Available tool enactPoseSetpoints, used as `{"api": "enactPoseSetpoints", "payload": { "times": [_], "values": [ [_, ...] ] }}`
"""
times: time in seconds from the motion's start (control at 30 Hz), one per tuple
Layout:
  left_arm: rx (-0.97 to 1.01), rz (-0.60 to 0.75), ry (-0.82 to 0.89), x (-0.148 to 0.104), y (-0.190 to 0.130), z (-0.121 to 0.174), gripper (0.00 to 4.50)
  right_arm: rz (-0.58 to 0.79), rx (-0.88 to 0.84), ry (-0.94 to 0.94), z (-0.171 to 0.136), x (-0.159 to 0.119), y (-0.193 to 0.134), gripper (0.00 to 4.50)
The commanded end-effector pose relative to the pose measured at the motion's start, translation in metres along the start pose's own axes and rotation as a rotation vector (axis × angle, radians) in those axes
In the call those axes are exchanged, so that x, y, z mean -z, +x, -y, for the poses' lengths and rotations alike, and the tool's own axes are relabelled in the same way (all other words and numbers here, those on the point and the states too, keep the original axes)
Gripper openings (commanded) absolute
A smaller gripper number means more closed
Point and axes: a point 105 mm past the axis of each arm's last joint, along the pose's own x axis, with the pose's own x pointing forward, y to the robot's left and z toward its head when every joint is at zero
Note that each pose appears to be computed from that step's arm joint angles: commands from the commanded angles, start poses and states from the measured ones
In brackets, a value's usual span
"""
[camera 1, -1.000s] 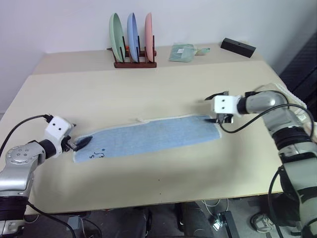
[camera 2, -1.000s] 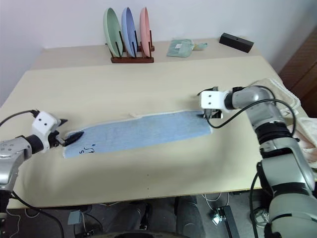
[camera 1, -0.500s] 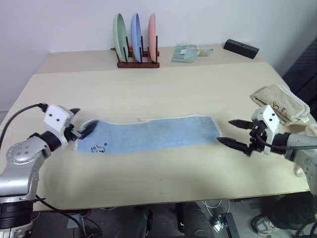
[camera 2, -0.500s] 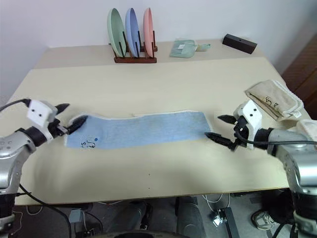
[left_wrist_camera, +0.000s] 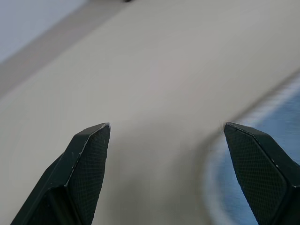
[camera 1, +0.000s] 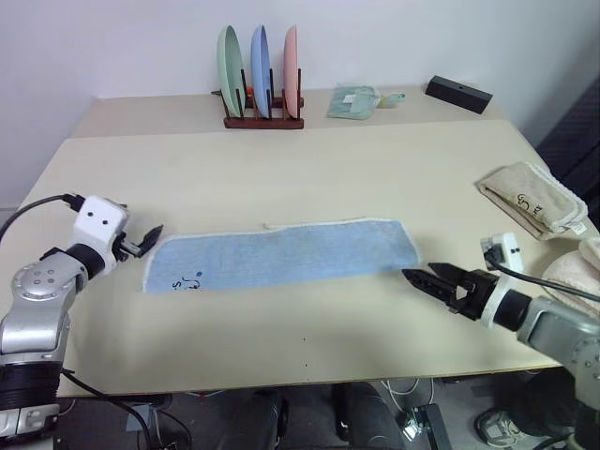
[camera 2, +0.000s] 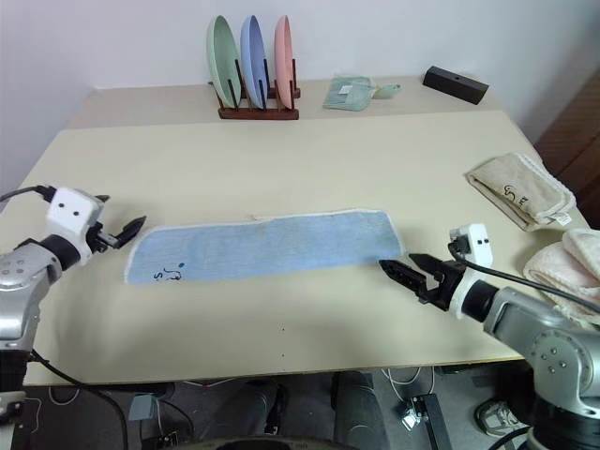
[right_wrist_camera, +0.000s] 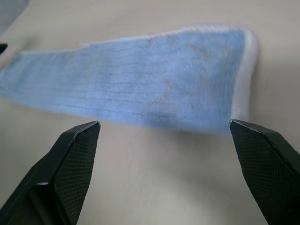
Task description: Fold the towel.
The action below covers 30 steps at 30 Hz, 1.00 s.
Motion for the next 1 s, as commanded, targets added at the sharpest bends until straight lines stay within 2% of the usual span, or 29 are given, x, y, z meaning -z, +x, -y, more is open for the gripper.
{"api": "enactPoseSetpoints", "payload": {
  "times": [0.03,0.17,0.33,0.37,0.43,0.63,0.73,0.97,1.0],
  "values": [
    [-0.016,0.125,0.013,-0.029,-0.003,-0.006,3.96,-0.001,0.049,0.032,-0.002,0.004,-0.001,4.49],
    [0.308,0.284,-0.062,-0.068,-0.007,0.062,3.96,0.039,0.095,0.139,-0.001,0.008,0.006,4.49],
    [0.519,0.339,-0.109,-0.087,-0.012,0.113,3.96,0.078,0.156,0.235,0.006,0.007,0.017,4.49],
    [0.647,0.354,-0.128,-0.093,-0.017,0.142,3.96,0.112,0.196,0.289,0.012,0.004,0.024,4.49],
    [0.804,0.372,-0.134,-0.099,-0.025,0.181,3.96,0.149,0.235,0.375,0.019,0.0,0.037,4.49],
    [0.885,0.412,-0.186,-0.109,-0.03,0.213,3.96,0.199,0.215,0.48,0.015,-0.014,0.063,4.49],
    [0.893,0.415,-0.202,-0.109,-0.032,0.218,3.96,0.2,0.241,0.48,0.016,-0.016,0.067,3.7],
    [0.836,0.39,-0.233,-0.1,-0.028,0.212,3.96,0.218,0.245,0.486,0.017,-0.017,0.06,0.11],
    [0.829,0.386,-0.236,-0.098,-0.028,0.211,3.96,0.22,0.247,0.485,0.017,-0.017,0.058,0.05]
  ]
}}
